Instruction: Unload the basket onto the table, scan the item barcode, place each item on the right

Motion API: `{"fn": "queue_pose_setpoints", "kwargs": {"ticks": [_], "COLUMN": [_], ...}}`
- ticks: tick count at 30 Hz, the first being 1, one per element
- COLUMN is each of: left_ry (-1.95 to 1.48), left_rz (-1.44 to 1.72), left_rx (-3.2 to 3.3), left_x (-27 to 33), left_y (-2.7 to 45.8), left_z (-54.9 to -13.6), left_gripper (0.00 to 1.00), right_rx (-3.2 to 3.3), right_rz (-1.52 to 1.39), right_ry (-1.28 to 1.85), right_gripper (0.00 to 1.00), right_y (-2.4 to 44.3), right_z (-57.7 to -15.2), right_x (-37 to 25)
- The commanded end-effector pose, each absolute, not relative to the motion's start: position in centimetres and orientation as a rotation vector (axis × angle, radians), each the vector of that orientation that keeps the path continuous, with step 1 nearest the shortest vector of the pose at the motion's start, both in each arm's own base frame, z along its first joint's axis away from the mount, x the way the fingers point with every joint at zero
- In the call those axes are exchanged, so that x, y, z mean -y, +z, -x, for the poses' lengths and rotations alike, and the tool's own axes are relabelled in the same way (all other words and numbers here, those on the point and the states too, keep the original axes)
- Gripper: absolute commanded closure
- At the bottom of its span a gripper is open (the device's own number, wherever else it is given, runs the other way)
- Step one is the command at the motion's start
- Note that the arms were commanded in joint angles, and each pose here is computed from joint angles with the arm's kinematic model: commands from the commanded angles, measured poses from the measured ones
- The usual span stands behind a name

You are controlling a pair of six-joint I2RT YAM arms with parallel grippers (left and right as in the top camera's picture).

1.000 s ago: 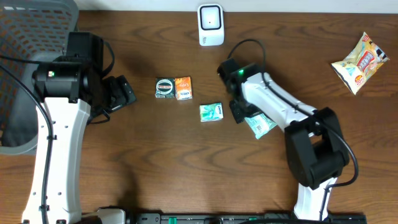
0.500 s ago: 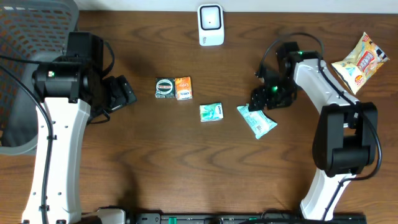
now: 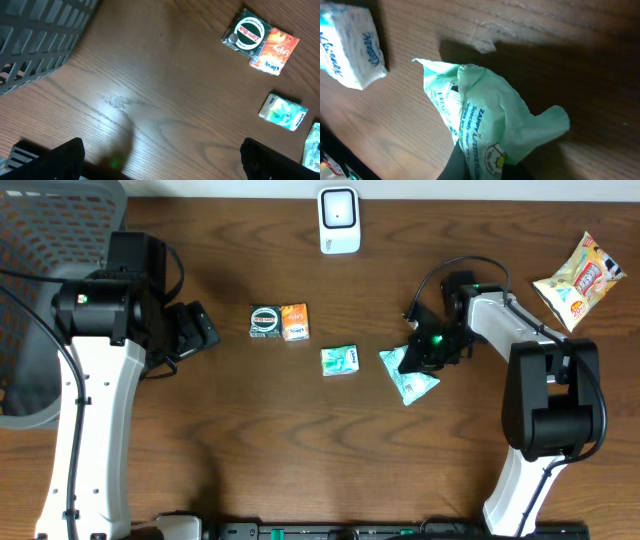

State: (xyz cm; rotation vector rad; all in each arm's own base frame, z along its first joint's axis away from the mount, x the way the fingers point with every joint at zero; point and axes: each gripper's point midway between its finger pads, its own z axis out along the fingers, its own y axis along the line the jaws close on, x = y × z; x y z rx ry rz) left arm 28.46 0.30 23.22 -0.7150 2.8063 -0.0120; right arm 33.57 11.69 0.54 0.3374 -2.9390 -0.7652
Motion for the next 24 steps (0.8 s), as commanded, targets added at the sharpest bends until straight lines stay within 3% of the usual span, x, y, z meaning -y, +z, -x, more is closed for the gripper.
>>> {"fn": "queue_pose_setpoints", "kwargs": {"ticks": [1,4,10,17,24], "left_ry": [-0.001,-0.001,-0.001,-0.001,-0.001], "left_rz": [0.732,0.732,0.731,0.731,0.731], "left_rx": [-2.811,-2.811,-2.811,-2.811,-2.811], "left_x": [-0.4,-0.4,-0.4,-0.4,-0.4], "left_y": [23.1,23.1,23.1,23.1,23.1], "left_z": [-28.4,-28.4,-28.4,-28.4,-28.4], "left_gripper": [0.02,0.02,0.02,0.02,0.02], "right_rx": [2.984,3.029,3.139,3.163,3.138], "right_rz": [-0.245,-0.233,-0.071,-0.130,-0.188], "right_ry": [-0.636,-0.476,0.403,1.155,1.288], "right_gripper": [0.99,0.99,0.99,0.99,0.99], "right_y": [0.7,2.1,5.5,8.3,3.3], "right_z": [-34.8,-36.1,-38.8,-40.2,-38.2], "right_x": [-10.5,-9.4,-3.9,-4.2,-4.5]}}
